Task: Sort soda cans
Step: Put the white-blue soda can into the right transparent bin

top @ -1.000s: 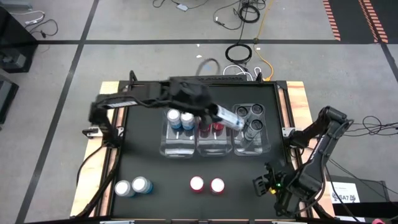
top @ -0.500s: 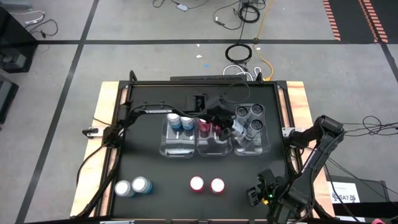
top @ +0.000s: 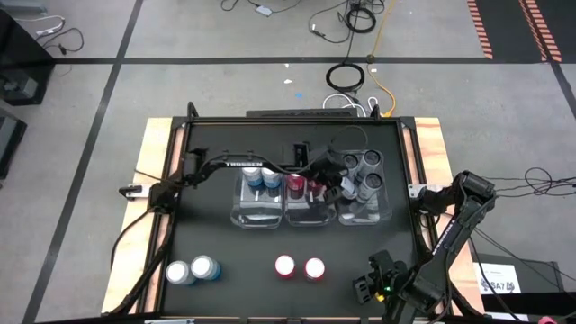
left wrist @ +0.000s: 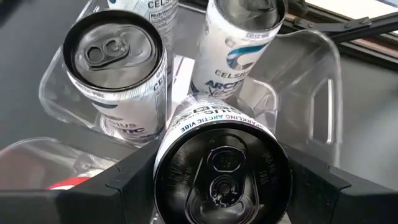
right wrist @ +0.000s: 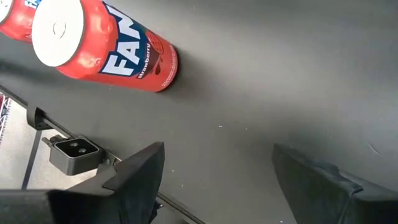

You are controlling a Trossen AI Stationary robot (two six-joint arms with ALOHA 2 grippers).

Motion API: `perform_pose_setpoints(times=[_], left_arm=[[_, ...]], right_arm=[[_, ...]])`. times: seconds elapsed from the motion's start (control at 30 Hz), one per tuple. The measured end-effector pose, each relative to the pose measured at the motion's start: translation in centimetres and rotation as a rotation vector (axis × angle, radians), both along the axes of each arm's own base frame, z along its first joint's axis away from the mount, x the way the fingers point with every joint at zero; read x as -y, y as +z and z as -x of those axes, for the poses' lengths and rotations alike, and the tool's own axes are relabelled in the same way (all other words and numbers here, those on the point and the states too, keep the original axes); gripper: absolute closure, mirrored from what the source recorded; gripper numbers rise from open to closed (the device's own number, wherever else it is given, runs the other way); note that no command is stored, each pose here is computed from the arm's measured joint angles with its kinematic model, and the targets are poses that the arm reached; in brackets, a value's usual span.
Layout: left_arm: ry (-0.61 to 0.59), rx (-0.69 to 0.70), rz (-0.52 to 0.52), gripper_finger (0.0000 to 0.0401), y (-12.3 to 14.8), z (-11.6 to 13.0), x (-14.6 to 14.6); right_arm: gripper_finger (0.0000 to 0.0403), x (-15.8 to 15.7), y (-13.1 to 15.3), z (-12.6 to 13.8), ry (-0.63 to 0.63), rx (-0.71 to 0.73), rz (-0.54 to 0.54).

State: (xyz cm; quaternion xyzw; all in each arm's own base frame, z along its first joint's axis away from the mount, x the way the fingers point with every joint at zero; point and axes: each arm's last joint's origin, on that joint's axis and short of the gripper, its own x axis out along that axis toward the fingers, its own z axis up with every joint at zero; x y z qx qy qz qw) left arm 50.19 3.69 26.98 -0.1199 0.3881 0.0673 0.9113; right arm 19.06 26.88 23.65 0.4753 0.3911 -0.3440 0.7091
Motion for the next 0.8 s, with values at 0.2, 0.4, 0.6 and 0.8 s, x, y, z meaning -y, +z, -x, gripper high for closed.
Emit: perform_pose_setpoints(times=[0.2,0.4,0.6,0.8], left_arm=[[0.007,-0.01,-0.001,0.0127,-0.84,-0.34,-0.23],[0.018,-0.018,-0.012,0.0126,-0.95,-0.32,-0.31],[0.026,-0.019,-0.02,0.0101,-0.97,-0.32,-0.31],[0.041,-0.021,-0.027,0.009,-1.0,-0.3,-0.44]], right_arm=[[0.0112,0.0,0.0,0.0,0.0,0.001,0.001],[0.0112,0.01,0.0,0.0,0.0,0.001,0.002],[0.0112,0.01,0.0,0.0,0.0,0.001,0.002],[0.0112,0.01,0.0,0.0,0.0,0.002,0.003]])
